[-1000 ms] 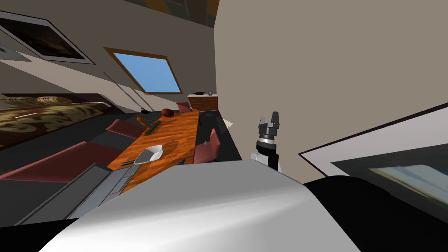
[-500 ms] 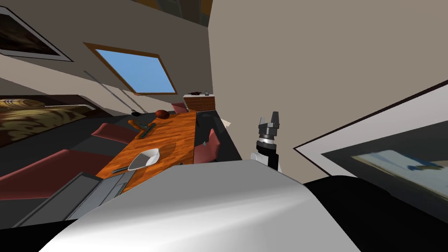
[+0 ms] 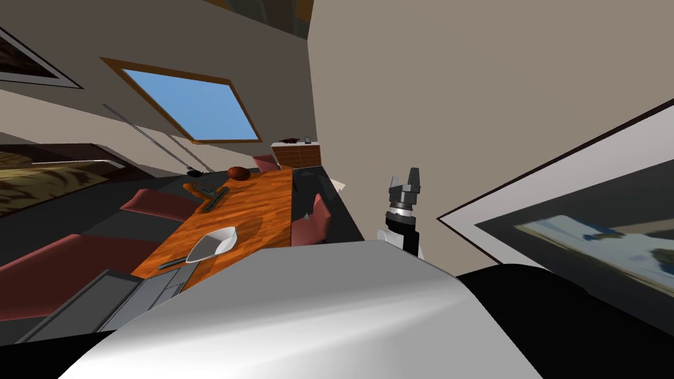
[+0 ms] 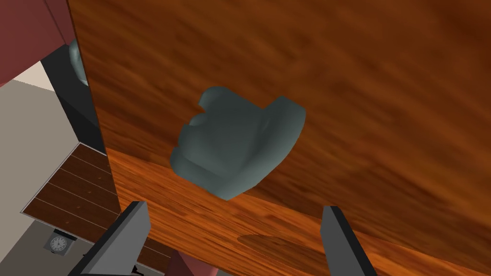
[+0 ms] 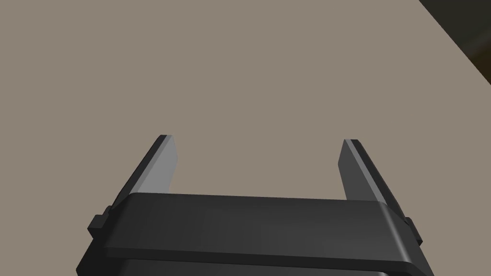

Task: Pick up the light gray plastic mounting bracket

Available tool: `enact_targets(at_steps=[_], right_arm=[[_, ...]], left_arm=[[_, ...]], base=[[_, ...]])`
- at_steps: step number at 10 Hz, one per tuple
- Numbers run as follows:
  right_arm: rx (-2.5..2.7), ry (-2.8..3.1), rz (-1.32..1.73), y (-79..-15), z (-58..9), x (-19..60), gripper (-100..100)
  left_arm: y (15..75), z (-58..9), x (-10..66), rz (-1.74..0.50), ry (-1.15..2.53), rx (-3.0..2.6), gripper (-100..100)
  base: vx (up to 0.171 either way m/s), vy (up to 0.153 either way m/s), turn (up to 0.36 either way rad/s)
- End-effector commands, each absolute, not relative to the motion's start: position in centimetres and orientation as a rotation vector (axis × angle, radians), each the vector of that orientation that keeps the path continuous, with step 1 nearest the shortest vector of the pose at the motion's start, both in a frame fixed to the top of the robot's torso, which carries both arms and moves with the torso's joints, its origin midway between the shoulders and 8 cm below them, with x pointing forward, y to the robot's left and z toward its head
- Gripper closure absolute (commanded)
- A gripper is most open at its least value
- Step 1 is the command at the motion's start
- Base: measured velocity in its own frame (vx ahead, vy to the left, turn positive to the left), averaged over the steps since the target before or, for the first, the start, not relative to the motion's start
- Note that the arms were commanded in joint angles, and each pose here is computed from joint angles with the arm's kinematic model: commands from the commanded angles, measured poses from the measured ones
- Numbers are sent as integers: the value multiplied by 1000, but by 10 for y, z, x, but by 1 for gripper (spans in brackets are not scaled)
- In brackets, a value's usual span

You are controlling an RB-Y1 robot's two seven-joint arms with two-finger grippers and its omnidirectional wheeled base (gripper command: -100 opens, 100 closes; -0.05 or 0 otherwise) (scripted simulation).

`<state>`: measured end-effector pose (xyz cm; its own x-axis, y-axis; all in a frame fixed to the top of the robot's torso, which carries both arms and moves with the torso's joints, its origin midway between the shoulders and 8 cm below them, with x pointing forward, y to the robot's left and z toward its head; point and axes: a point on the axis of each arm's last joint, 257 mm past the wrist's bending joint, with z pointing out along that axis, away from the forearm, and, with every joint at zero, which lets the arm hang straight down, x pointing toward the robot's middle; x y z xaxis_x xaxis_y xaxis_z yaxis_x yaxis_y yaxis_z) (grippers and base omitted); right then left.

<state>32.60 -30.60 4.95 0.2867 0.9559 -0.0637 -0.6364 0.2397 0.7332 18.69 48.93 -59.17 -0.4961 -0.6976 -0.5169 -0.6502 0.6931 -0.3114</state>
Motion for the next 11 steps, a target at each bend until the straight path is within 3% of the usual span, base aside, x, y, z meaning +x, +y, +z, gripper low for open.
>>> enact_targets(at_steps=[1,2,3,4,9,10,11], right_arm=[[667,576,1176,-306,50,326,0],[666,576,1176,-306,50,326,0],[667,576,1176,-306,50,326,0],[667,576,1176,-306,50,326,0],[666,576,1175,-306,50,326,0],[667,576,1176,-306,50,326,0],[667,576,1176,-306,50,326,0]], left_arm=[[488,-599,179,-84,2292,-1039,-100],[488,-596,182,-91,2285,-1035,-100],[488,-596,181,-90,2286,-1035,0],[479,-602,194,-87,2282,-1035,-100],[457,-612,217,-93,2281,-1032,-100],[456,-612,217,-90,2283,-1033,100],[456,-612,217,-90,2283,-1033,100]], base=[[-5,26,-73],[-3,16,-25],[0,0,0],[-29,52,6],[-43,69,-6],[0,0,0],[1,-8,-19]])
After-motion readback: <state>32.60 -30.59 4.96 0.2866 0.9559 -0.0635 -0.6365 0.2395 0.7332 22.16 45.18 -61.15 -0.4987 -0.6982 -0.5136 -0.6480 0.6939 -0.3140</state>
